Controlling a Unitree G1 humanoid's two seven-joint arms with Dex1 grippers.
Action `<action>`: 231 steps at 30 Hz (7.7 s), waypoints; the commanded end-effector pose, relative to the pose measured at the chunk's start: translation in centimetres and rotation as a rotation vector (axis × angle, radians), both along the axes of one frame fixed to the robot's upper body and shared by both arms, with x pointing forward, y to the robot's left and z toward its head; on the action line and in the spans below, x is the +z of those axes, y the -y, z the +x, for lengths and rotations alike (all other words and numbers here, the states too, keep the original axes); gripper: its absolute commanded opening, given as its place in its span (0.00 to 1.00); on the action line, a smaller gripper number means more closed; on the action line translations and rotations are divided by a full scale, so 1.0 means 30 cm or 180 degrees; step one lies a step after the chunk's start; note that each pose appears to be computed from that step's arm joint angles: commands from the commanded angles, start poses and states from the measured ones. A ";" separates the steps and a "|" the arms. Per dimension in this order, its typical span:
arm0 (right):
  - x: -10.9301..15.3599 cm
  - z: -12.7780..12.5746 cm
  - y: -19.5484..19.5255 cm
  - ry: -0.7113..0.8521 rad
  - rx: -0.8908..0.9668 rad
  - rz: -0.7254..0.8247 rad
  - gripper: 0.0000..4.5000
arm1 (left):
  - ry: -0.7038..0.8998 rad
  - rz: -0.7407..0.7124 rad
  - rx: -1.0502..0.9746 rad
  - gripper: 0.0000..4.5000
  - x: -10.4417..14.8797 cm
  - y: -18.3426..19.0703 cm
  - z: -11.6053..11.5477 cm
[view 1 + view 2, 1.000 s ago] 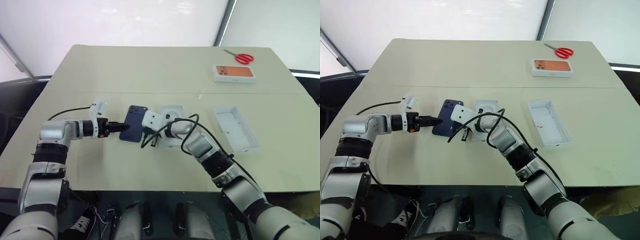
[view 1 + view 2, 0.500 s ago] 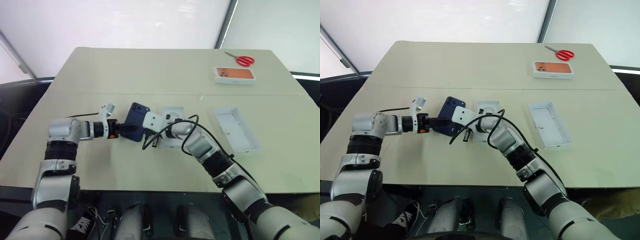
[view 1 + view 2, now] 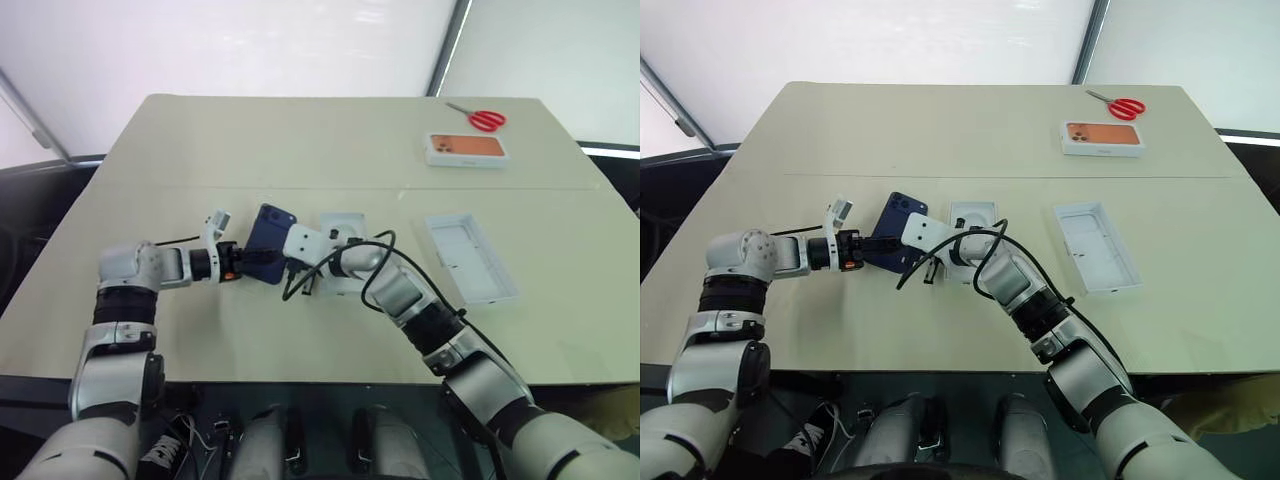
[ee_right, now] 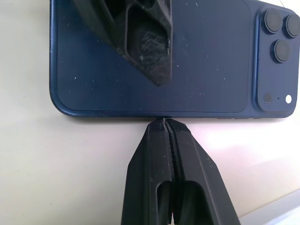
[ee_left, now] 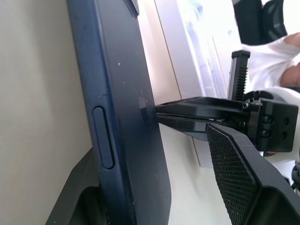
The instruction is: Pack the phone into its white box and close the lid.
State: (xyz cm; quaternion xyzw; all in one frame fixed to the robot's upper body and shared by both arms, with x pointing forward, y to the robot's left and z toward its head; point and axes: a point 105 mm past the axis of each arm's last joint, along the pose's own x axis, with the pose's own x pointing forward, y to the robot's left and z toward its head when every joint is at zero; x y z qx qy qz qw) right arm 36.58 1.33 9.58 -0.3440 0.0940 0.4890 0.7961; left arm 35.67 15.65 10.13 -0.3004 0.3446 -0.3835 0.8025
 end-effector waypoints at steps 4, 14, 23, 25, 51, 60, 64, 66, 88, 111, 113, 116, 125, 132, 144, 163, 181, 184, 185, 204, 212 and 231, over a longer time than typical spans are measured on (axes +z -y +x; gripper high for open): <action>-0.010 -0.003 -0.005 -0.0015 0.0007 -0.0018 0.00 | -0.0065 -0.0030 0.0164 0.50 -0.005 -0.048 -0.010; -0.015 -0.002 0.002 0.0018 0.0000 -0.0042 0.00 | -0.0258 -0.0158 0.0043 0.01 -0.052 -0.007 -0.073; 0.184 -0.030 0.001 -0.0337 0.0110 0.1310 0.00 | -0.0044 -0.0870 0.0509 0.01 0.052 -0.068 -0.021; 0.224 -0.060 0.018 -0.0511 0.0266 0.1617 0.12 | 0.0050 -0.0945 0.0534 0.00 0.073 -0.063 -0.017; -0.004 -0.137 0.346 -0.0494 0.0532 -0.0049 0.83 | 0.0173 -0.1200 0.0477 0.00 0.130 0.060 -0.038; -0.007 -0.140 0.330 -0.0521 0.0567 -0.0035 0.49 | 0.0164 -0.1168 0.0468 0.00 0.128 0.066 -0.041; -0.016 -0.151 0.320 -0.0592 0.0595 -0.0009 0.43 | 0.0165 -0.1140 0.0474 0.00 0.124 0.070 -0.039; -0.020 -0.152 0.317 -0.0600 0.0587 -0.0015 0.32 | 0.0154 -0.1175 0.0472 0.00 0.126 0.073 -0.039; -0.012 -0.195 0.110 -0.0533 0.0902 0.0264 0.32 | 0.0302 -0.1328 0.0303 0.00 0.222 0.132 -0.034; 0.146 -0.178 0.280 -0.0458 0.0679 0.0269 0.95 | 0.0250 -0.1119 0.0282 0.00 0.162 0.170 -0.061; 0.152 -0.161 0.326 -0.0437 0.0554 0.0208 0.95 | 0.0241 -0.1125 0.0269 0.00 0.161 0.173 -0.060; 0.152 -0.132 0.379 -0.0372 0.0373 0.0147 0.95 | 0.0182 -0.1071 0.0261 0.00 0.146 0.180 -0.057; 0.285 -0.028 0.451 0.0109 -0.0022 0.0951 0.95 | -0.0047 -0.1028 0.0142 0.00 0.068 0.242 -0.089; 0.282 -0.058 0.420 0.0072 0.0152 0.1076 0.95 | -0.0118 -0.1021 0.0137 0.00 0.055 0.258 -0.089; 0.262 -0.040 0.426 0.0081 0.0089 0.0973 0.97 | -0.0083 -0.0877 -0.0003 0.81 0.065 0.269 -0.109; 0.263 -0.015 0.414 0.0095 0.0086 0.0962 0.97 | 0.0535 -0.0425 -0.0002 0.81 0.157 0.147 -0.084; 0.108 -0.030 0.407 0.0068 0.0047 0.0384 0.02 | 0.0780 0.0527 0.0199 0.00 0.037 0.095 -0.003; 0.089 -0.026 0.408 0.0074 0.0029 0.0286 0.02 | 0.0770 0.0598 0.0097 0.00 0.032 0.107 0.000; 0.074 -0.024 0.408 0.0091 0.0021 0.0213 0.02 | 0.0761 0.0600 0.0054 0.00 0.028 0.123 0.001; 0.081 -0.045 0.581 0.0030 -0.0300 0.0103 0.02 | 0.1083 0.0517 -0.0674 0.00 0.038 0.439 0.036; 0.075 -0.049 0.673 0.0059 -0.0537 -0.0017 0.02 | 0.1098 0.0434 -0.0838 0.00 0.024 0.534 0.032; 0.156 -0.003 0.705 0.0320 -0.0697 -0.0035 0.02 | 0.1465 0.0564 -0.0678 0.00 0.085 0.382 0.078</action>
